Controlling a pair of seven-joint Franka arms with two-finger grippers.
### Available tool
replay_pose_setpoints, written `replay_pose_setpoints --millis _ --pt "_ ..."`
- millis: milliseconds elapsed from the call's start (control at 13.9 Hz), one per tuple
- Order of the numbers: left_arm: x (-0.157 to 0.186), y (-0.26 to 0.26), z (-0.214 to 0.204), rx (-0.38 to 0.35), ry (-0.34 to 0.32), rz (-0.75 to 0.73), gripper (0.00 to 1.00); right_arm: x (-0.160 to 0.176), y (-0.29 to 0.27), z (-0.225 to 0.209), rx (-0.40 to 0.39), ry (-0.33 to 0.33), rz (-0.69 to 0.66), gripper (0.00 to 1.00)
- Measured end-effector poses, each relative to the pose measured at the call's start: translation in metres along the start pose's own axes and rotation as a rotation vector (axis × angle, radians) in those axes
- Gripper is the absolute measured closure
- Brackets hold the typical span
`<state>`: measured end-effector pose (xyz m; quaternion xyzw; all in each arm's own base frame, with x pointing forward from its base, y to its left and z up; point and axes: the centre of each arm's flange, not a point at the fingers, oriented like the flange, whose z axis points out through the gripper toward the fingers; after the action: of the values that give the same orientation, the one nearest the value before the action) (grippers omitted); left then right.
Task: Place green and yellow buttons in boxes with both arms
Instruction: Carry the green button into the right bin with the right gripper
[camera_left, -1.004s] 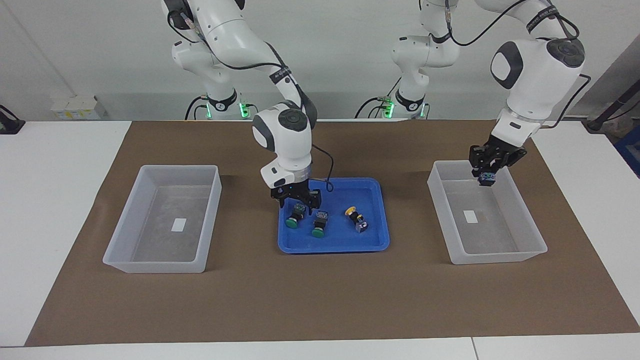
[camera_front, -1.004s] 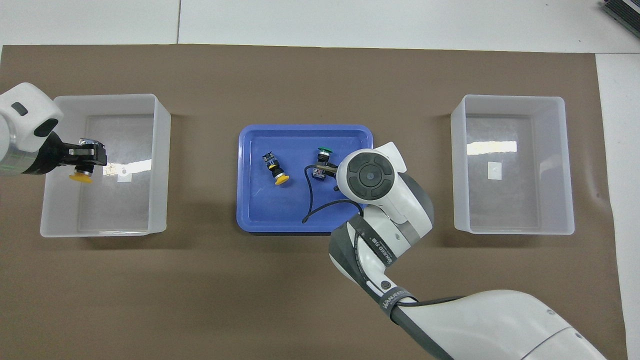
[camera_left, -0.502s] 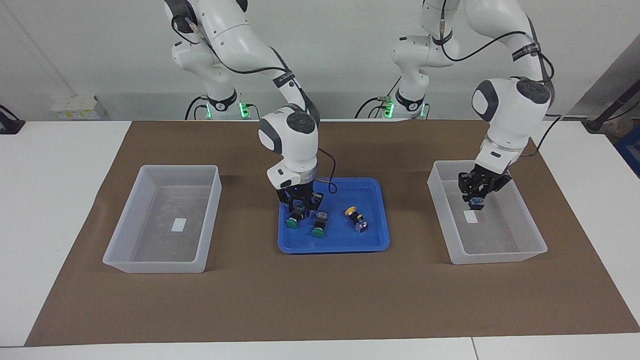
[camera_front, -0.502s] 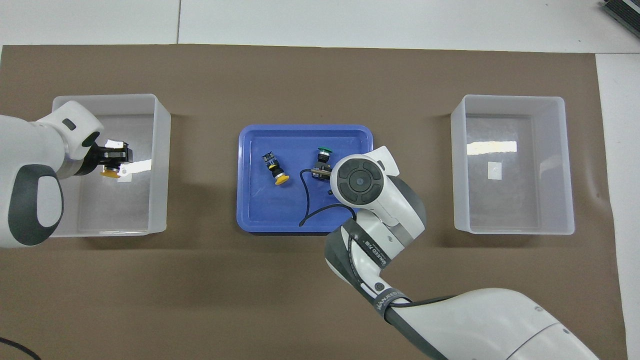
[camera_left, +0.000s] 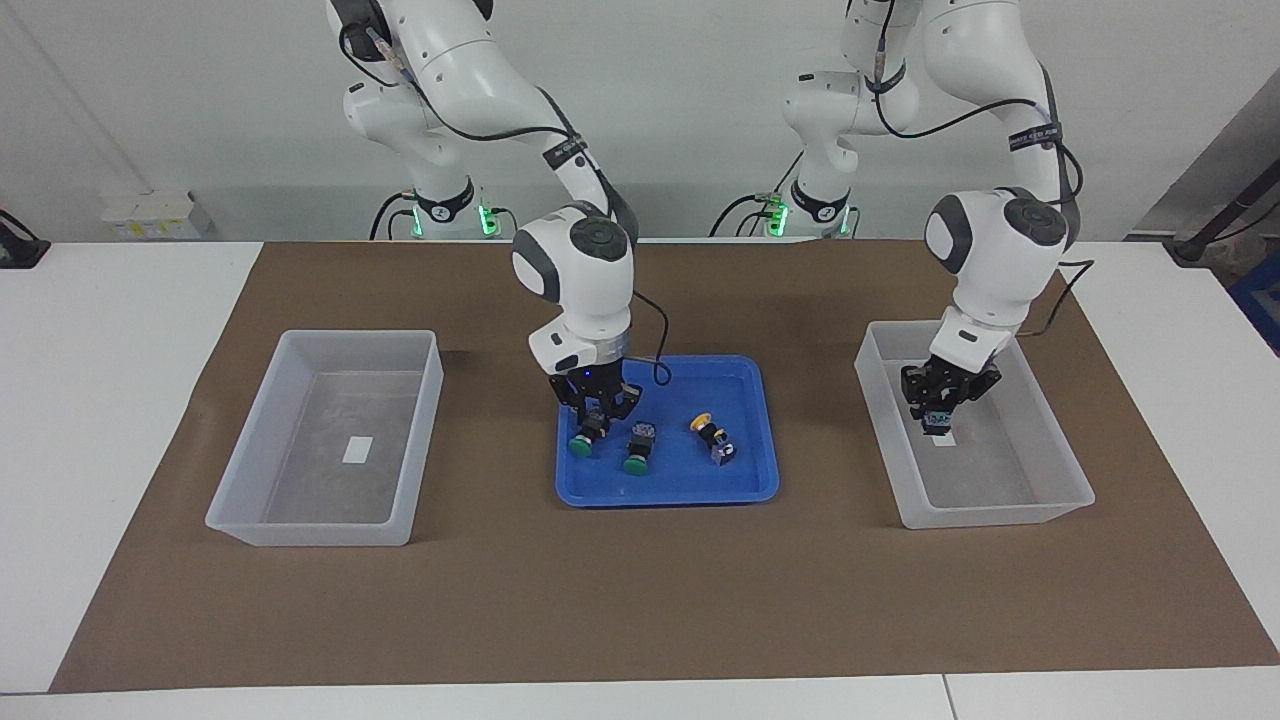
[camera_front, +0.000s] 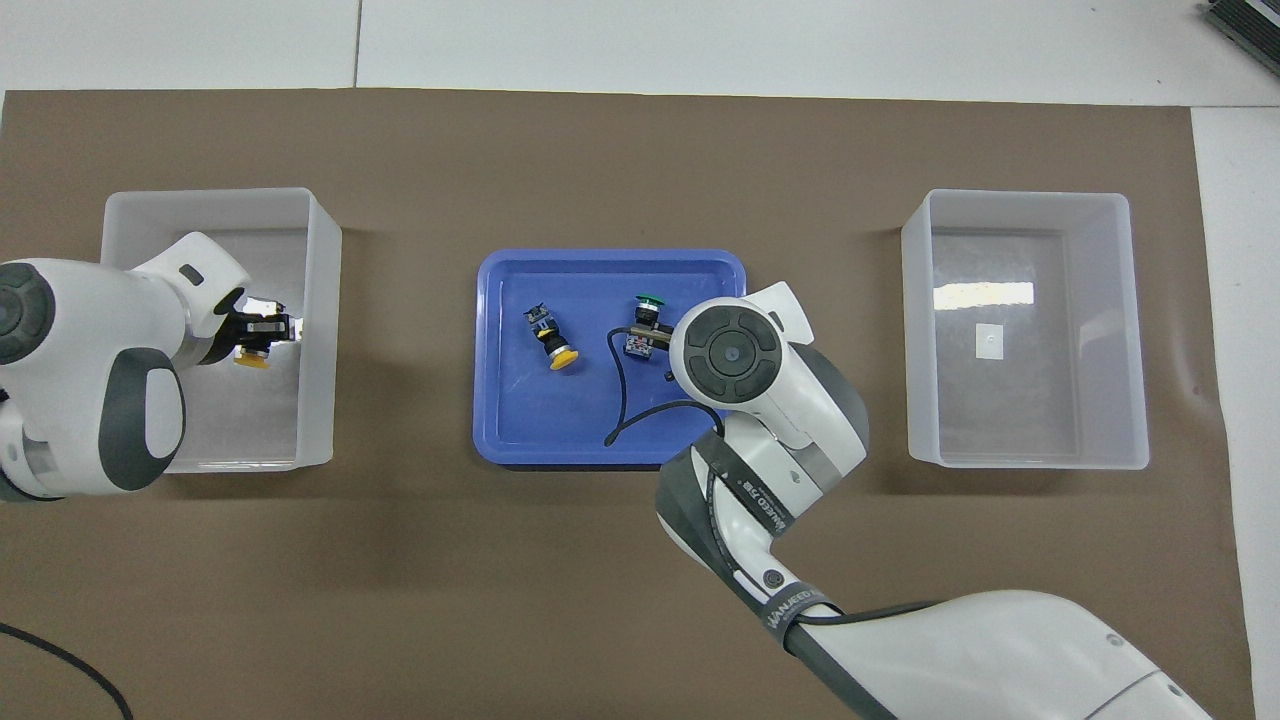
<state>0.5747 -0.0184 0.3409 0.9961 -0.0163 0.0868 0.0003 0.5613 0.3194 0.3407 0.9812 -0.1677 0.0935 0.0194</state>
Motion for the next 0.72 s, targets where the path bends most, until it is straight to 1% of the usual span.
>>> replay_pose_setpoints --millis 143,359,430,502,574,717 --pt "-0.001 -0.002 0.023 0.007 0.001 -0.002 0.56 0.014 0.017 -0.03 -0.023 0.009 -0.004 0.59" --pt "-0.001 -0.006 0.038 0.013 0.01 -0.008 0.55 0.046 0.069 -0.078 -0.087 -0.001 -0.087 0.59" --pt "-0.001 -0.006 0.038 0.013 0.01 -0.008 0.49 0.058 0.089 -0.09 -0.106 -0.008 -0.121 0.59" --pt "-0.001 -0.006 0.038 0.013 0.009 -0.008 0.41 0.07 0.11 -0.101 -0.12 -0.016 -0.154 0.59" --pt "-0.001 -0.007 0.039 0.014 0.009 -0.009 0.28 0.083 0.136 -0.108 -0.129 -0.026 -0.19 0.59" --pt "0.0 -0.009 0.037 0.015 0.006 -0.013 0.08 0.106 0.186 -0.109 -0.125 -0.055 -0.251 0.59"
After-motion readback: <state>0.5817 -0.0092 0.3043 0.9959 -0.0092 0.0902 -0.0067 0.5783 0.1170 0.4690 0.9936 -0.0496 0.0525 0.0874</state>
